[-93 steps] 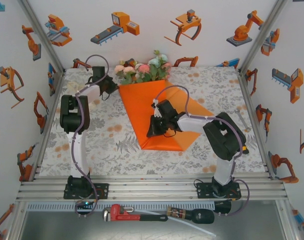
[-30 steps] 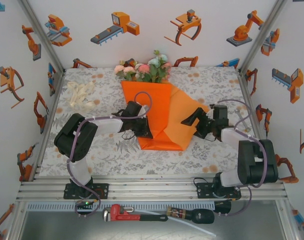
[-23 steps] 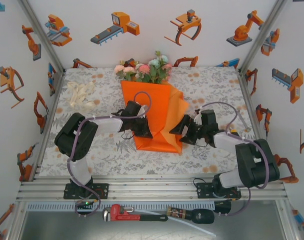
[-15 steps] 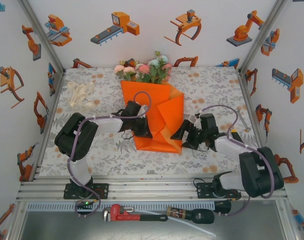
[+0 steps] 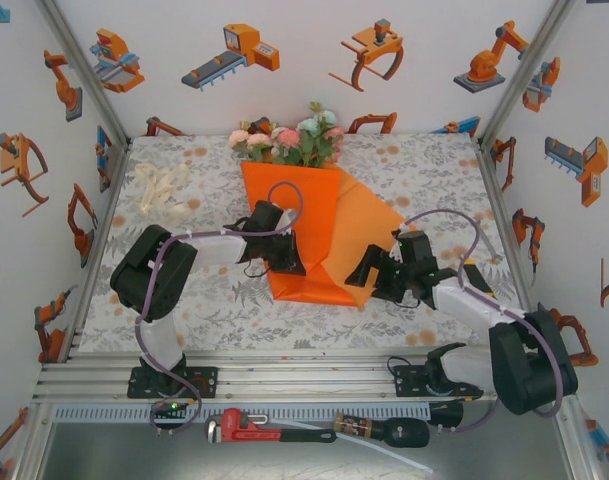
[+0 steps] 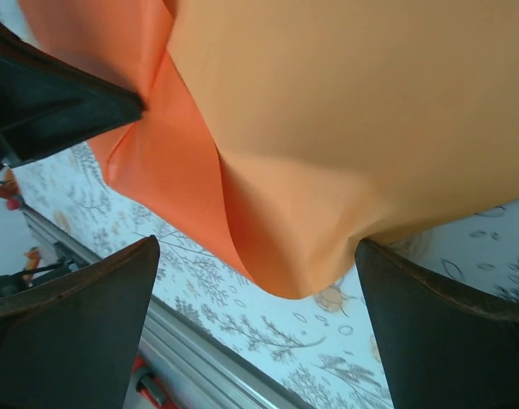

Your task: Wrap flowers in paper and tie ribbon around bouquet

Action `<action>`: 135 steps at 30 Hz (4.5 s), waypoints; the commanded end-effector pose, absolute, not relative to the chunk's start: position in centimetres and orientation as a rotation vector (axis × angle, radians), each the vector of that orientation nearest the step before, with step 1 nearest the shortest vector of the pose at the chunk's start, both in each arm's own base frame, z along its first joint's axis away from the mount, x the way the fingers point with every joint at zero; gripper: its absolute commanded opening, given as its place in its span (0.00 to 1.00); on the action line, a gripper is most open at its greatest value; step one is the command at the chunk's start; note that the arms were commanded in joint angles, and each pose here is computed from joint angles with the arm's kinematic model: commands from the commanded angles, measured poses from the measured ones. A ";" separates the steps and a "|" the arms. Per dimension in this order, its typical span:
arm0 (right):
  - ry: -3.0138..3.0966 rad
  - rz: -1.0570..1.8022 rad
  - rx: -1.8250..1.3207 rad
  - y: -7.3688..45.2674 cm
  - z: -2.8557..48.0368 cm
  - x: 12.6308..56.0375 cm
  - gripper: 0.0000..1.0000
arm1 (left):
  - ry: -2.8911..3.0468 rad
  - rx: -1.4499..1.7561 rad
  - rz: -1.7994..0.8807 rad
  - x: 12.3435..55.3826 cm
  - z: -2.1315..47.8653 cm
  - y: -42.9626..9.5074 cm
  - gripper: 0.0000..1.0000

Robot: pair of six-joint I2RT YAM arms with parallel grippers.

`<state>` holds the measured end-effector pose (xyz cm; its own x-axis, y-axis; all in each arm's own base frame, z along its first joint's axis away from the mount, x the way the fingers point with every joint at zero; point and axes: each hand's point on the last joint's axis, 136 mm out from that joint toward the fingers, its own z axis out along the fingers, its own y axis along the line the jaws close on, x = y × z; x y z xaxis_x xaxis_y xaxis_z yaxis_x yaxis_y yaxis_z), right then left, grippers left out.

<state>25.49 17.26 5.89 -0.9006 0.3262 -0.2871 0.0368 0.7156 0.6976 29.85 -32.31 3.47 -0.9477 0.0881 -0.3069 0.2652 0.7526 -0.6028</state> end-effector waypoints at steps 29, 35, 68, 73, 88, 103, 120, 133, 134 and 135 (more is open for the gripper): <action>2.480 0.584 0.893 5.2 1.5 35.2 0.83 | 2.648 0.261 -0.992 30.9 4.1 -32.5 0.08; 2.488 0.797 0.809 10.4 1.1 32.9 0.83 | 2.650 0.260 -0.992 31.0 4.0 -32.5 0.08; 2.603 1.308 0.343 21.7 1.5 22.6 0.82 | 2.637 0.252 -1.016 31.4 4.5 -33.0 0.08; 2.615 1.284 0.373 21.9 0.7 23.2 0.69 | 2.640 0.248 -1.024 31.4 4.2 -33.2 0.08; 2.812 0.796 0.299 18.7 -0.2 23.0 0.03 | 2.604 0.217 -1.080 32.0 5.4 -32.9 0.08; 2.785 0.646 0.055 20.4 6.8 26.6 0.45 | 2.673 0.192 -1.001 31.5 2.1 -31.5 0.10; 2.652 0.892 0.156 26.3 12.5 33.1 0.07 | 2.665 0.185 -1.020 31.7 2.0 -31.6 0.10; 2.649 1.154 -0.182 34.9 13.0 33.2 0.30 | 2.651 0.186 -1.026 31.9 2.5 -31.7 0.10; 2.658 1.127 -0.178 34.5 12.5 33.1 0.36 | 2.648 0.186 -1.025 31.9 2.6 -31.7 0.10; 2.662 1.101 -0.179 34.2 12.2 33.1 0.38 | 2.648 0.184 -1.021 32.0 2.6 -31.6 0.10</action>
<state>33.88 33.83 11.82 -0.9589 0.0281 -0.2825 -0.1760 0.7219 0.6692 31.99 -32.13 3.50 -0.9445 0.0156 -0.3281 0.2369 0.7243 -0.6475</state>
